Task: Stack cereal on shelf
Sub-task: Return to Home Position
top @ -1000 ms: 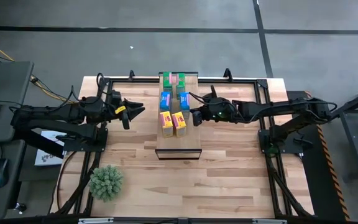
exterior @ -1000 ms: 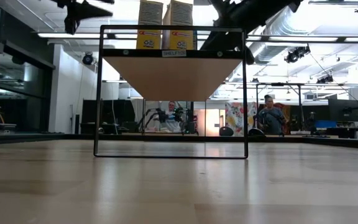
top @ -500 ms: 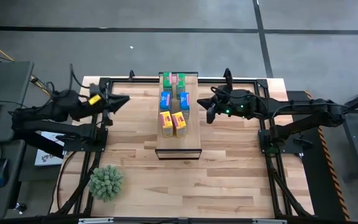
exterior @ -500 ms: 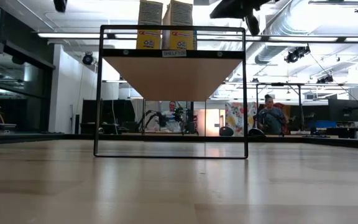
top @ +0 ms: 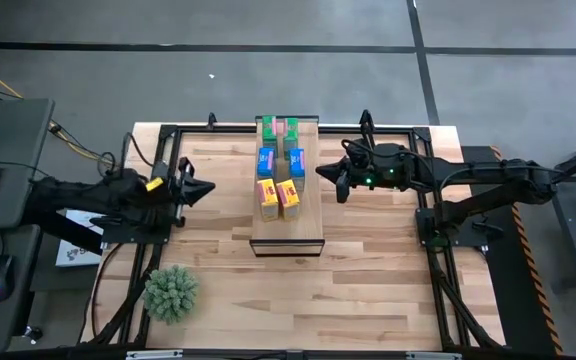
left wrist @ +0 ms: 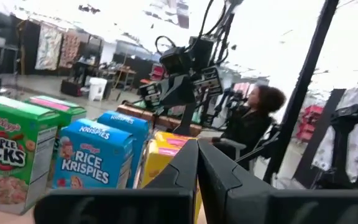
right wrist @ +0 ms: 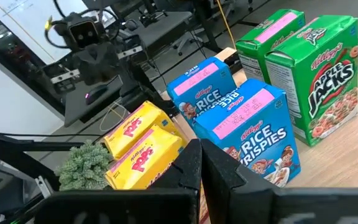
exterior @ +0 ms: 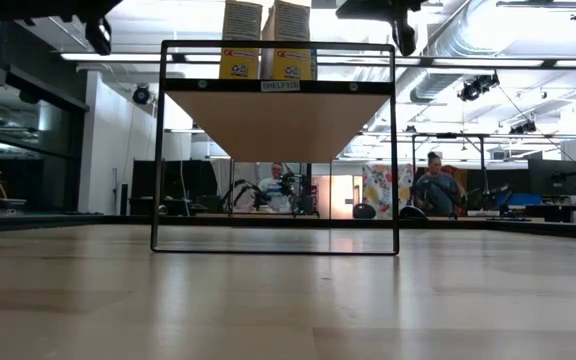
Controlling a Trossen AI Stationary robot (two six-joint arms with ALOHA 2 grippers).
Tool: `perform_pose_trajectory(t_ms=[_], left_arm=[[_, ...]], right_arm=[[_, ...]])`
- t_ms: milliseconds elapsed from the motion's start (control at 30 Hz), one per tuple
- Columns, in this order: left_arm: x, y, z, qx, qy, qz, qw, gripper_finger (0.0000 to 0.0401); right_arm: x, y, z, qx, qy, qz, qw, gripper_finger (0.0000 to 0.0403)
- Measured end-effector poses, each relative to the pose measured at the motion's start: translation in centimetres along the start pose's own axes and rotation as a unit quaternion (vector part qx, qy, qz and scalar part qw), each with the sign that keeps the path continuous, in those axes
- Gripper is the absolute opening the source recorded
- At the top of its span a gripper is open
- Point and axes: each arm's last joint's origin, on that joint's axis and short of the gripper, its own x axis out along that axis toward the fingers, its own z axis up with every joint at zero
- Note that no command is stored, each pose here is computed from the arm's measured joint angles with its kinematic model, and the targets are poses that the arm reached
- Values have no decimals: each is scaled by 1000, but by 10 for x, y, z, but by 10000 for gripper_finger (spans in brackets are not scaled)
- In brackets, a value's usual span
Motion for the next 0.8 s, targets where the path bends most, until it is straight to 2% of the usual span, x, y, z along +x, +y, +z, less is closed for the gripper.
perform_pose_trajectory(t_ms=[300, 367, 533, 700, 800], left_arm=[[-31, 13, -3, -41, 24, 17, 999, 0], [-34, 13, -6, -48, 12, 11, 999, 0], [-33, 18, -31, -59, -45, -1, 997, 0], [-31, 23, -51, -59, -49, -2, 997, 0], [-30, 26, -67, -61, -15, -3, 998, 0]], right_arm=[[0, 0, 0, 9, 4, 6, 1000, 0], [0, 0, 0, 6, 5, 6, 1000, 0], [0, 0, -1, -2, 9, 5, 1000, 0], [0, 0, -2, -2, 12, 3, 1000, 0], [0, -1, -3, -3, 17, 0, 1000, 0]])
